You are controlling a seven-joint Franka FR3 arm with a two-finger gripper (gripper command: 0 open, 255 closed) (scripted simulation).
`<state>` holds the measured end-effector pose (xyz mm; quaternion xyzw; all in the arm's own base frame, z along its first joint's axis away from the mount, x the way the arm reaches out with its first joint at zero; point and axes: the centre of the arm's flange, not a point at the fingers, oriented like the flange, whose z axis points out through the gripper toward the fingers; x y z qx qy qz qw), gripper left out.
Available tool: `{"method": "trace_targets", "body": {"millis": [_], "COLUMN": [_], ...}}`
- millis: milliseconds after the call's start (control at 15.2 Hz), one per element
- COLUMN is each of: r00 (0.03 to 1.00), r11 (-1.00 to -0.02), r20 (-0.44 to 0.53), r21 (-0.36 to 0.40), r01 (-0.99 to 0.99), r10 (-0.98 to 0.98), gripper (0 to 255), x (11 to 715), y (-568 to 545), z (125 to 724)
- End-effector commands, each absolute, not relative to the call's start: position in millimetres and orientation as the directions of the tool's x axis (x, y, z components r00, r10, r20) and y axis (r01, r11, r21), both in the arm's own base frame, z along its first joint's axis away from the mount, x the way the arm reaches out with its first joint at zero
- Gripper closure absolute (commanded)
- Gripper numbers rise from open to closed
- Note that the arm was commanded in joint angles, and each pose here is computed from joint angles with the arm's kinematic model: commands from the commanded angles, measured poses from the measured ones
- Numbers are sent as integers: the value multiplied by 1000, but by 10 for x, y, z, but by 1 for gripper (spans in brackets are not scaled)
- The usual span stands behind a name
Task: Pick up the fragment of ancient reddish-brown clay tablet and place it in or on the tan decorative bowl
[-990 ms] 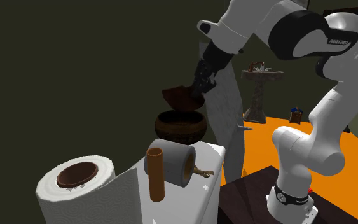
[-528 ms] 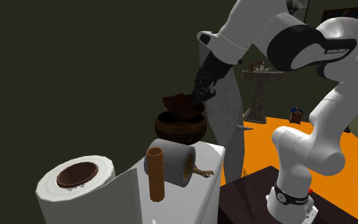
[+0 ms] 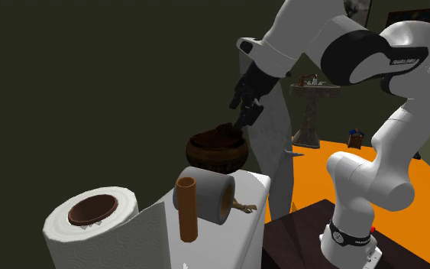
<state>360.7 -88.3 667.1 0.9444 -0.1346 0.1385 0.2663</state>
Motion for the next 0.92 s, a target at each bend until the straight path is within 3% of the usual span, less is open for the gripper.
{"method": "trace_targets", "body": {"millis": [0,330,858], "r00": [925,925,925], "r11": [-822,-822,-822], "r20": [333,333,333], "r21": [466,466,466], "r01": [-328,-328,-328], "r10": [-181,-181,-181], "gripper": [0,0,0], "x": [3607,3513,3513], "y": [-883,-613,-614], "z": [6671,7080,7080]}}
